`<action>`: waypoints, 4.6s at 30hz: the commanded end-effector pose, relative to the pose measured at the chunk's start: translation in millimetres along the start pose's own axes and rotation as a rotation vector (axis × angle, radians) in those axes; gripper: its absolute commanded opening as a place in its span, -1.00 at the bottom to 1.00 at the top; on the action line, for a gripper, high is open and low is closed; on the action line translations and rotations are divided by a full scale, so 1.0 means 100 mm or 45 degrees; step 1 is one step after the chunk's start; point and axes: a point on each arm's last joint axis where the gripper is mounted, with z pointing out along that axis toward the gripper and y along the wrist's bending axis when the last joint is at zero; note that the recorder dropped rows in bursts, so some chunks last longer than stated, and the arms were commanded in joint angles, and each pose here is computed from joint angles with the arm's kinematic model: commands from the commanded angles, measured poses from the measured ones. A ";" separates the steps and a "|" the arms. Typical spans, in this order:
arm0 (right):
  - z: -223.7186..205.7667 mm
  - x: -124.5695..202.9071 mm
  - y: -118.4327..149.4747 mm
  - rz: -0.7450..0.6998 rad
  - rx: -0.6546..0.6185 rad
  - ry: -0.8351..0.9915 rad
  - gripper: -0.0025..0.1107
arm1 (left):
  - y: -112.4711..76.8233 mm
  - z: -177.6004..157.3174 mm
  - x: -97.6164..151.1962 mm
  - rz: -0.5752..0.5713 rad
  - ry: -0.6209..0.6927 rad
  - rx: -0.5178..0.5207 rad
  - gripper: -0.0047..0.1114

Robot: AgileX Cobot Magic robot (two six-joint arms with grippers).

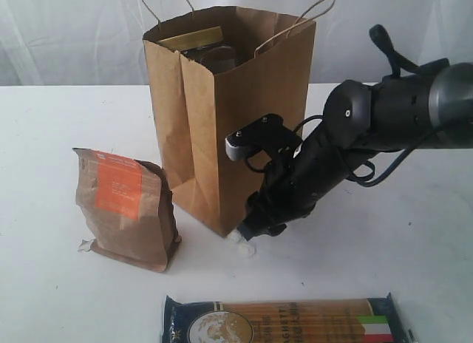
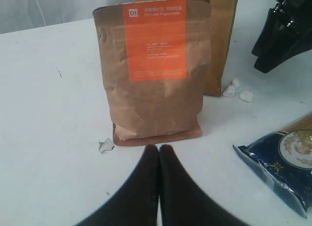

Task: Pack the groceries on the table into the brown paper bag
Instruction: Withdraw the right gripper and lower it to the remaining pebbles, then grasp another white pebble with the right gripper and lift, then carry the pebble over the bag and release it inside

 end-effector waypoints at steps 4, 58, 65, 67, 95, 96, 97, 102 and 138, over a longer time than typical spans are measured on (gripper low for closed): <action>0.11 -0.05 -0.04 -0.058 0.023 0.024 -0.06 | 0.00 0.00 0.01 -0.007 -0.003 -0.003 -0.92; 0.21 0.12 0.05 -0.079 0.047 0.039 -0.96 | 0.00 0.00 0.01 -0.007 -0.003 -0.003 -0.92; -0.21 0.28 0.17 -0.088 0.064 -0.040 -0.96 | 0.00 0.00 0.01 -0.007 -0.003 -0.003 -0.92; -0.39 0.27 0.21 -0.107 0.081 -0.098 -0.96 | 0.00 0.00 0.01 -0.007 -0.003 -0.003 -0.92; -2.67 -0.45 0.41 -0.344 0.551 -1.218 -0.96 | 0.00 0.00 0.01 -0.007 -0.003 -0.003 -0.92; -2.61 -0.50 0.38 -0.349 0.549 -1.192 -0.96 | 0.00 0.00 0.01 -0.007 -0.003 -0.003 -0.92; -2.55 -0.53 0.36 -0.356 0.551 -1.171 -0.96 | 0.00 0.00 0.01 -0.007 -0.003 -0.003 -0.92; -2.17 -0.67 0.19 -0.374 0.582 -1.066 -0.96 | 0.00 0.00 0.01 -0.007 -0.003 -0.003 -0.92; -1.75 -1.09 -0.25 -0.079 0.496 -1.055 0.05 | 0.00 0.00 0.01 -0.007 -0.003 -0.003 -0.92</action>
